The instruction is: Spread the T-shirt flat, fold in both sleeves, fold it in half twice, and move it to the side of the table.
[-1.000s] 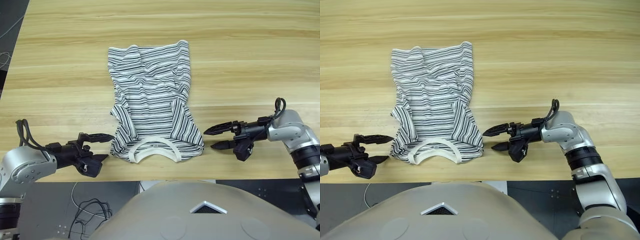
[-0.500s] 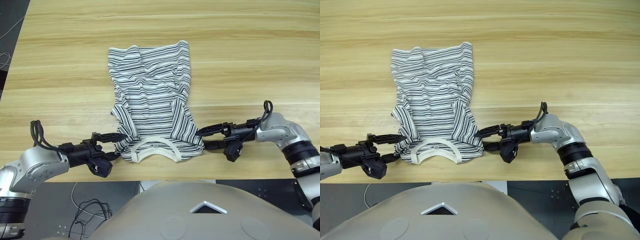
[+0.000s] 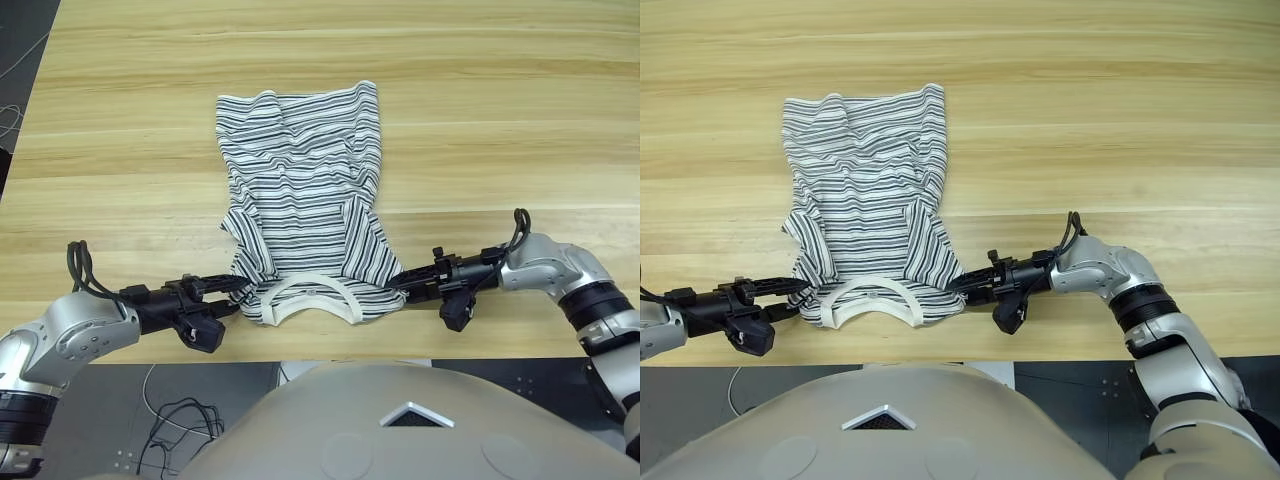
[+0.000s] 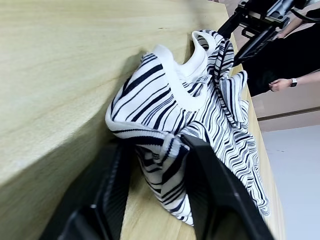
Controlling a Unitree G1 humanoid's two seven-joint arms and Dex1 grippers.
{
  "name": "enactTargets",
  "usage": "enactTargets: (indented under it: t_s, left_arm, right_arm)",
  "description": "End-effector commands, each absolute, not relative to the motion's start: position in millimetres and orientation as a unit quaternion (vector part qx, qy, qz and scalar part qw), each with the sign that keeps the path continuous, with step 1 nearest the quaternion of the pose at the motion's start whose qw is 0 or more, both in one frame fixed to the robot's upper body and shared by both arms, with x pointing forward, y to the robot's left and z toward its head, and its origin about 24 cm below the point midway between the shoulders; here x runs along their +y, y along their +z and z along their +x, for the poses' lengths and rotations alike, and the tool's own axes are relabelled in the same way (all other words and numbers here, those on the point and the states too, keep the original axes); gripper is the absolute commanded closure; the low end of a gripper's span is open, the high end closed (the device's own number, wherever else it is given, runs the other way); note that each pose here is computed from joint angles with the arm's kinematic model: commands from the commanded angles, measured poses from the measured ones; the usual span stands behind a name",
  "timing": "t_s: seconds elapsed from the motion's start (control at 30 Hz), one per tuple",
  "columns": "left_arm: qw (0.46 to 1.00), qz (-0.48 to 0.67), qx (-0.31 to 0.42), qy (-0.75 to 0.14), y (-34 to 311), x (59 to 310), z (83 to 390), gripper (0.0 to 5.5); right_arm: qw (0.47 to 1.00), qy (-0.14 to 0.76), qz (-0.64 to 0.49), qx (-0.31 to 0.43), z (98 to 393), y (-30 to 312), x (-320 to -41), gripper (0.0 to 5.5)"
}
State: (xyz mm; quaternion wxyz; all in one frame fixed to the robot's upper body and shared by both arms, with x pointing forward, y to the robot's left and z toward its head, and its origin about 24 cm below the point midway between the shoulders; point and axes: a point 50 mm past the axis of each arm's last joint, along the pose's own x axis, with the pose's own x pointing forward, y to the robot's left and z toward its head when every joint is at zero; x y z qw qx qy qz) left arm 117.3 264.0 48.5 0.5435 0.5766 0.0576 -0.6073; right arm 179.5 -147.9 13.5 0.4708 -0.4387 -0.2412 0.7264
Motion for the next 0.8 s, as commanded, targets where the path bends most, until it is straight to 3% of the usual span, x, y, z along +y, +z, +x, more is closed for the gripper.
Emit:
enactTargets:
  t_s: [0.03, 0.2, 0.4, 0.5, 0.57, 0.67, 0.8]
  left_arm:
    - [0.530, 0.571, 0.090, -0.620, 41.2, 266.3, 112.7, 3.77]
    - [0.540, 0.558, 0.085, -0.624, 41.3, 261.2, 111.3, 4.54]
    - [0.556, 0.529, 0.077, -0.637, 46.3, 250.5, 110.1, 5.34]
    - [0.600, 0.482, 0.098, -0.631, 57.3, 239.5, 115.9, 5.36]
    - [0.640, 0.404, 0.120, -0.642, 87.2, 225.3, 127.1, 5.36]
    - [0.635, 0.337, 0.156, -0.677, 123.7, 218.2, 140.1, 5.36]
    - [0.626, 0.323, 0.190, -0.684, 143.0, 229.9, 155.1, 5.36]
  right_arm:
    - [0.463, 0.724, -0.453, -0.237, 184.5, 15.6, -150.4, 4.54]
    - [0.464, 0.720, -0.455, -0.243, 185.7, 16.4, -147.8, 5.36]
    - [0.478, 0.720, -0.443, -0.239, 183.4, 16.0, -146.2, 5.40]
    - [0.570, 0.718, -0.359, -0.175, 183.3, 27.1, -138.7, 5.40]
    - [0.602, 0.743, -0.275, -0.105, 188.9, 51.5, -134.7, 5.40]
    - [0.594, 0.779, -0.196, -0.036, 196.3, 81.1, -135.6, 5.40]
    - [0.579, 0.803, -0.139, 0.023, 201.8, 99.5, -142.1, 5.40]
